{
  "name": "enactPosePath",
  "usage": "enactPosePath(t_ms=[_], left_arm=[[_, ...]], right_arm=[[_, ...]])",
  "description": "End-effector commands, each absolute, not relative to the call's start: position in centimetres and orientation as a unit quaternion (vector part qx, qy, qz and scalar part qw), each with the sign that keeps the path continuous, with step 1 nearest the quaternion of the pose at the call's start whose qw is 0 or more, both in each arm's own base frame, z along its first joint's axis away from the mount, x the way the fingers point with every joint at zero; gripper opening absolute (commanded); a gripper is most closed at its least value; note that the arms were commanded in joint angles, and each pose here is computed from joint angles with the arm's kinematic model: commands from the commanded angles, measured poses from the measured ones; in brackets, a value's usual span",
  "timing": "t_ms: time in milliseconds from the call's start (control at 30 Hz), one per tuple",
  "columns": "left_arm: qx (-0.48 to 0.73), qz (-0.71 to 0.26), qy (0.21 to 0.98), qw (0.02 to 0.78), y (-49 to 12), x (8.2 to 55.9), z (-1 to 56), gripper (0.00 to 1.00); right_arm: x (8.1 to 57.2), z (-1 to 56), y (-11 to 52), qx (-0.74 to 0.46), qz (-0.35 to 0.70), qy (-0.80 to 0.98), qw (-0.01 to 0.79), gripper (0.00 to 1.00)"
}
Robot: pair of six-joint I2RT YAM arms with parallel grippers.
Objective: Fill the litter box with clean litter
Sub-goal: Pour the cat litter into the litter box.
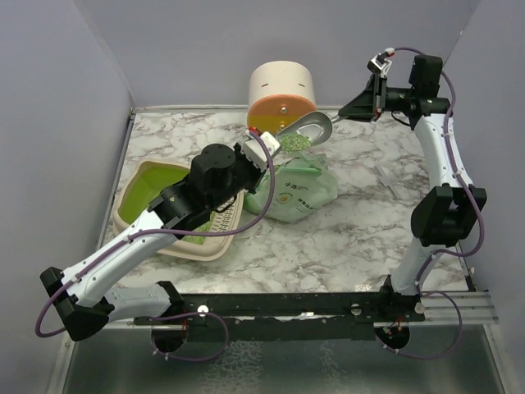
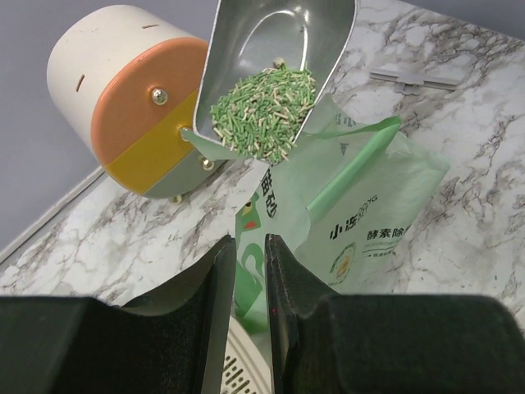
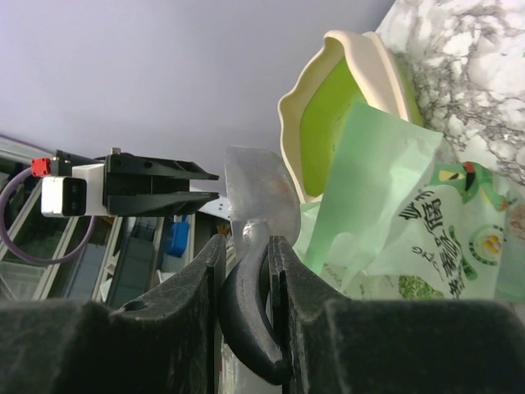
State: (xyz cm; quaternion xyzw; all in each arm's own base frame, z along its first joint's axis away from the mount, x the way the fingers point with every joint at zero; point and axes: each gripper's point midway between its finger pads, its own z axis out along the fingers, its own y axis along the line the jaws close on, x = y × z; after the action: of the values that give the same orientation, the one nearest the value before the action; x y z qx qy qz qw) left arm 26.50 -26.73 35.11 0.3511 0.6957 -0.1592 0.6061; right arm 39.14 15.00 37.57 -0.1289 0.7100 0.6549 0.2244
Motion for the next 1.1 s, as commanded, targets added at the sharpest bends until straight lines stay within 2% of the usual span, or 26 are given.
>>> enactPosePath(t_ms=[0,767,1067], left_arm=[[0.325,-0.164,0.689,0.627,-26.0,26.3,36.7,0.24],[0.34,-0.183,0.689,0.613,-26.2,25.2,36.1,0.24],[0.344,-0.186,0.694,0.604,-26.4,25.1,35.0,0.24]], right_arm=[[39.5,37.8,16.7,-0.144,0.662,0.704,0.213,0.01],[39.0,34.9,29.1,-0.245,0.693,0.669,0.115,0.01],[38.8,32.9,33.6,-0.278,0.692,0.658,0.106,0.01]])
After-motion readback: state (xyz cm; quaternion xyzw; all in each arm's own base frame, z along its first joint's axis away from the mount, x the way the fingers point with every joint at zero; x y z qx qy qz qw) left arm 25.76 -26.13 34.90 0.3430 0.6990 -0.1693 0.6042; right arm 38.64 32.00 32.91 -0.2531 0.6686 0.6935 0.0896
